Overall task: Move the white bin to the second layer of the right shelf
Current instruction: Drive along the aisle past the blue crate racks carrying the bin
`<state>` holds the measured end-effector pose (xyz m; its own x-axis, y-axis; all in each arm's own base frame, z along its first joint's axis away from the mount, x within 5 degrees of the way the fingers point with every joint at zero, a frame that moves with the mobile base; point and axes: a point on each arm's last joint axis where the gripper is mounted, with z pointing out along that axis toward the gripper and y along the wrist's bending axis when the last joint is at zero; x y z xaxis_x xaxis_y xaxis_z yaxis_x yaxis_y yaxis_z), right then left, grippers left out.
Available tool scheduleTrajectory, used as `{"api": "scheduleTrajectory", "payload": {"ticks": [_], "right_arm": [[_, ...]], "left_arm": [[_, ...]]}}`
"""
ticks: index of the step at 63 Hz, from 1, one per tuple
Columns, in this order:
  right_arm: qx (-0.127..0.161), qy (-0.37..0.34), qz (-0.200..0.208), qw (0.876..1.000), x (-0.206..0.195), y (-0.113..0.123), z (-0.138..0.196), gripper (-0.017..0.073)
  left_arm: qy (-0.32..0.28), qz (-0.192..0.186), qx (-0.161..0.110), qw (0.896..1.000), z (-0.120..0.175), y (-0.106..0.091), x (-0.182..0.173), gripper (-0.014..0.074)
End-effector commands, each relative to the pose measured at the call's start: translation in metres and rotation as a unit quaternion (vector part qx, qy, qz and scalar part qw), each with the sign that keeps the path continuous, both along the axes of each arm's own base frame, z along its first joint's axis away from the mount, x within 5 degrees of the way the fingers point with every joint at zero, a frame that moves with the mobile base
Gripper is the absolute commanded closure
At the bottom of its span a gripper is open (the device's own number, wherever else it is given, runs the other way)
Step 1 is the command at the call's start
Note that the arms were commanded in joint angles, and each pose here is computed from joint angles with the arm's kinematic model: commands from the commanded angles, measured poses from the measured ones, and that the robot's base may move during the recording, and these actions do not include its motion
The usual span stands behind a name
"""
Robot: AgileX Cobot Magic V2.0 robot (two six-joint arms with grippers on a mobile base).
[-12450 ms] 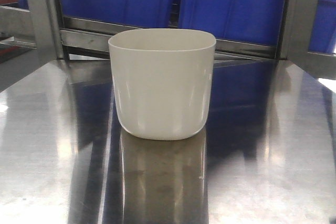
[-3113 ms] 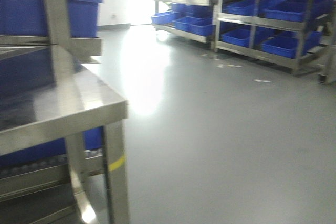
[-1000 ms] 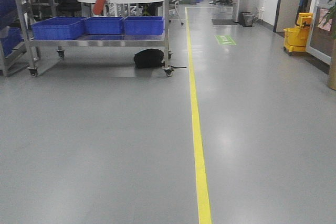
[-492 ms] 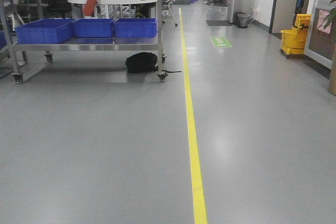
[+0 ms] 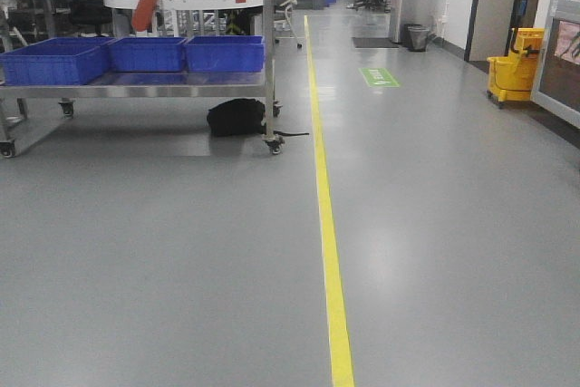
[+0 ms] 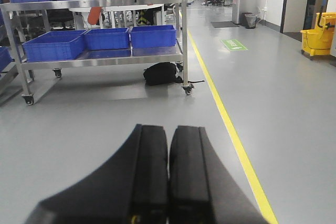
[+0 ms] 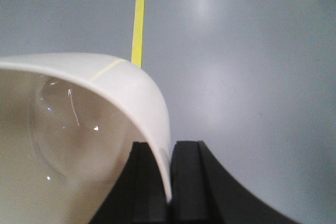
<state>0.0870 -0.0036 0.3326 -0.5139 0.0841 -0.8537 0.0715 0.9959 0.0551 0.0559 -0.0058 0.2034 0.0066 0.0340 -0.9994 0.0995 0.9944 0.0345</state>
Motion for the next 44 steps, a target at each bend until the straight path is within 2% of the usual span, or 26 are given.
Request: {"api": "scheduleTrajectory", "payload": {"ticks": [1, 44], "right_arm": [[-0.002, -0.059, -0.003, 0.998, 0.0026, -0.0005, 0.0169, 0.0511], [-0.002, -0.059, -0.003, 0.998, 0.0026, -0.0005, 0.0169, 0.0511]], "left_arm": [[-0.030, -0.001, -0.007, 1.000, -0.0041, 0.0000, 0.0003, 0.0509], [-0.030, -0.001, -0.007, 1.000, -0.0041, 0.0000, 0.0003, 0.0509]]}}
